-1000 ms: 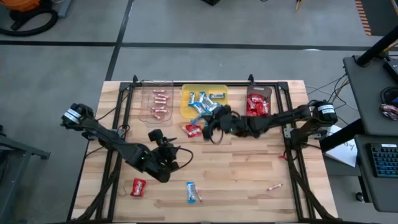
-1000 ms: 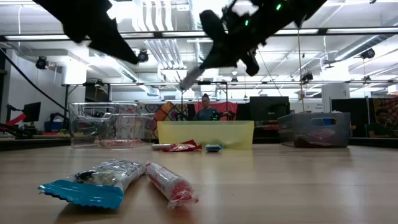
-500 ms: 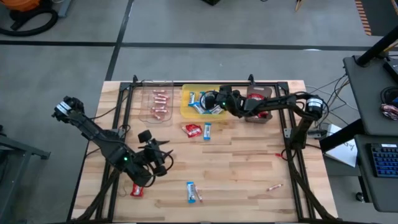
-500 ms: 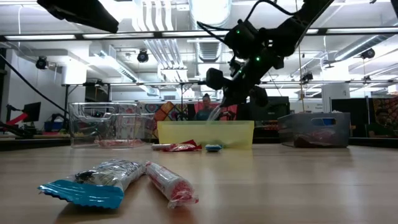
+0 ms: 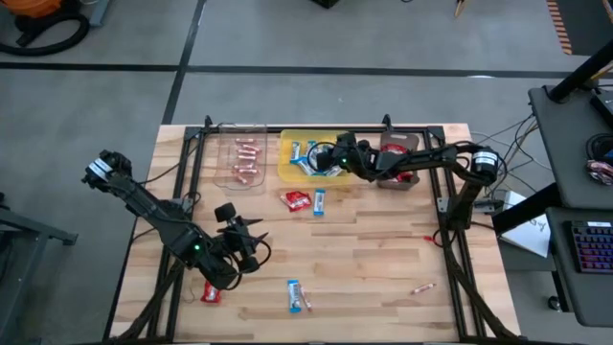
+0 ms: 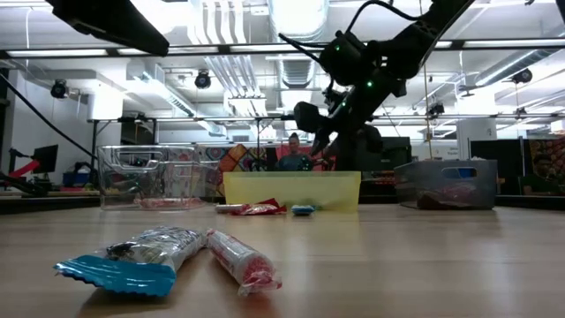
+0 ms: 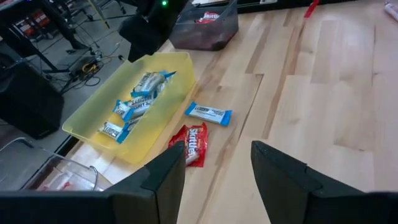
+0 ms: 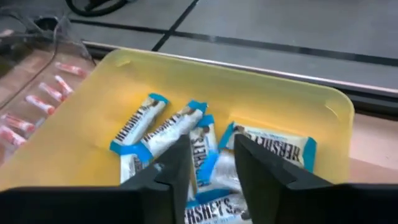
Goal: Sort candy
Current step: Put the orange candy into the transparent bin
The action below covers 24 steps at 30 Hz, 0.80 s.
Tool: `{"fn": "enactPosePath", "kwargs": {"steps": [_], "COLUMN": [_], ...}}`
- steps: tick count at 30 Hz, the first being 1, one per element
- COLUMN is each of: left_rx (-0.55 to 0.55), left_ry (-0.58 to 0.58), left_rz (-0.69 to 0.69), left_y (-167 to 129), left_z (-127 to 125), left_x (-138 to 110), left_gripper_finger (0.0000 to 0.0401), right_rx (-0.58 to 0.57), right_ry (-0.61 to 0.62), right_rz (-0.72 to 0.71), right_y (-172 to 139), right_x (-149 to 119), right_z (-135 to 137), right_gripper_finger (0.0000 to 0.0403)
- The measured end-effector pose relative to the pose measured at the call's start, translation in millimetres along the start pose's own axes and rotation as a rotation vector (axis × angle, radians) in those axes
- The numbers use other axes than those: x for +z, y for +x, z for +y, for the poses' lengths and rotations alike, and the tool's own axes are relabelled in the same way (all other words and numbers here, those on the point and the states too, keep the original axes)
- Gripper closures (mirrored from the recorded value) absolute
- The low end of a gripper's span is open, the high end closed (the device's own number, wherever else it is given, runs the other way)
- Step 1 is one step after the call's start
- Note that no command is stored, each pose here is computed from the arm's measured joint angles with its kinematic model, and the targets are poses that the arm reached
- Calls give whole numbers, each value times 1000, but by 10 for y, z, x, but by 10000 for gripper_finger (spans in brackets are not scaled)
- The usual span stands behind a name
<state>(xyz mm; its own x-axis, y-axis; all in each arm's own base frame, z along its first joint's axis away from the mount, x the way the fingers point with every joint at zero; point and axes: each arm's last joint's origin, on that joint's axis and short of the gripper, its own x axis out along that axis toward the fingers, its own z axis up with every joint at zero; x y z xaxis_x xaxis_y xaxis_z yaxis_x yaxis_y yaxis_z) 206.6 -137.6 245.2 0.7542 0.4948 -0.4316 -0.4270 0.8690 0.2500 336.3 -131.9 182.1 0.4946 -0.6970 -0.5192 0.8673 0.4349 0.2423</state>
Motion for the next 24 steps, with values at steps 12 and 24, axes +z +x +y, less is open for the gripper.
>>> {"fn": "enactPosePath", "kwargs": {"steps": [12,24], "left_rx": [-122,-227], "left_ry": [23,156], "left_rz": [44,-15], "left_y": [1,-22], "left_z": [-63,-140], "left_x": [22,144], "left_gripper_finger": [235,235], "right_rx": [560,785], "right_ry": [-58,-42], "right_rz": [229,491], "right_y": [-744,-1623], "right_x": [-11,-745], "right_z": [471,992], "right_gripper_finger": [253,271]}}
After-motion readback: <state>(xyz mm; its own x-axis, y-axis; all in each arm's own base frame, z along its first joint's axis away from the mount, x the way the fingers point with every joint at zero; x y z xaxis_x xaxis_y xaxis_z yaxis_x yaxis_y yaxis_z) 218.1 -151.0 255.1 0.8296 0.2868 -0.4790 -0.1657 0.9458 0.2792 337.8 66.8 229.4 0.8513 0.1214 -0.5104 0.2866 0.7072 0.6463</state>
